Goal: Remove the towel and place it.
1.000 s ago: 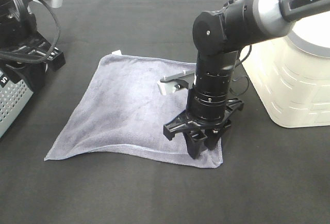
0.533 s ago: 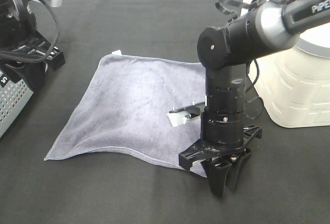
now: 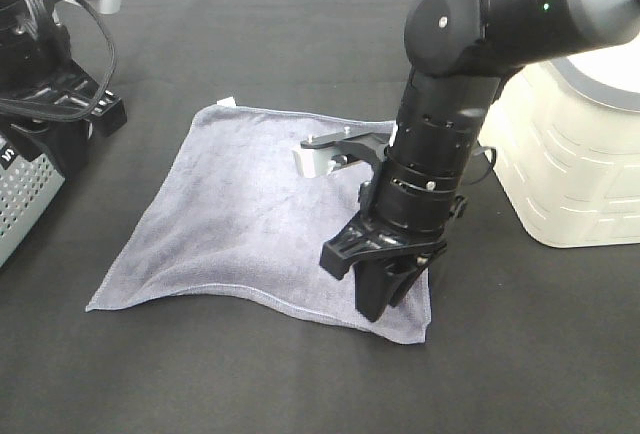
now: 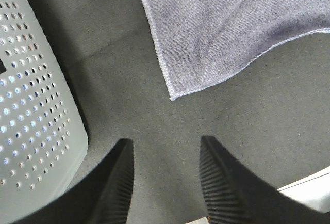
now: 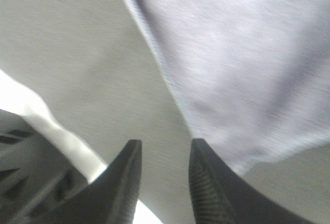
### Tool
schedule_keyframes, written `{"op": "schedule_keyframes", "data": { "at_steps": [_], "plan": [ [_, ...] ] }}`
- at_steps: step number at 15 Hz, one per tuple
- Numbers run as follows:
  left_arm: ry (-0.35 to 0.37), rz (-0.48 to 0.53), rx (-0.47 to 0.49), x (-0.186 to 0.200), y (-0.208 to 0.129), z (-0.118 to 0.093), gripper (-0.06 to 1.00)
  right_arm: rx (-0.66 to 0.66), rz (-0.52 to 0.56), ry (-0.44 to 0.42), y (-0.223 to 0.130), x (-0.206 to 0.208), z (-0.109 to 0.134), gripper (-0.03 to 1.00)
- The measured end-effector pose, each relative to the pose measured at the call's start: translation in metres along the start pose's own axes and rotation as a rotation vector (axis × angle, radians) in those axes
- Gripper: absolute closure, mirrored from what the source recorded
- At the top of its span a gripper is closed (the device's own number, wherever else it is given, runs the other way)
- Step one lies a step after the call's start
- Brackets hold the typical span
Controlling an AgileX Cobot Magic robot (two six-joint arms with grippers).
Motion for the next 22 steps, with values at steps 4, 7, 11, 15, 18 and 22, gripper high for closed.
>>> {"op": "schedule_keyframes", "data": {
  "at_steps": [4, 7, 11, 15, 18, 22],
  "plan": [
    [0.0, 0.0, 0.0, 0.0, 0.0, 0.0, 0.55, 0.235, -0.058, -0.047, 0.011, -0.014, 0.024, 0.49],
    [0.0, 0.0, 0.0, 0.0, 0.0, 0.0, 0.55, 0.337, -0.02, -0.137, 0.011, -0.026, 0.022, 0.47],
    [0.0, 0.0, 0.0, 0.0, 0.0, 0.0, 0.55, 0.344, 0.016, -0.207, 0.002, -0.047, 0.003, 0.47],
    [0.0, 0.0, 0.0, 0.0, 0.0, 0.0, 0.55, 0.336, 0.02, -0.225, -0.004, -0.054, -0.003, 0.6],
    [0.0, 0.0, 0.0, 0.0, 0.0, 0.0, 0.55, 0.33, 0.023, -0.225, -0.005, -0.055, -0.003, 0.74],
    [0.0, 0.0, 0.0, 0.0, 0.0, 0.0, 0.55, 0.337, 0.073, -0.233, -0.015, -0.056, -0.007, 0.96]
  ]
}}
Point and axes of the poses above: a point on each arm's last joint axis where the gripper is mounted, x pointing back along that axis away from the gripper, z along the wrist's bending axis when the last joint is at zero, y = z × x, the point moved 8 cm from there along -x, pointing out along that axis toward the gripper, and after that the axes turned 5 degrees about -x, right-handed, at the moved point
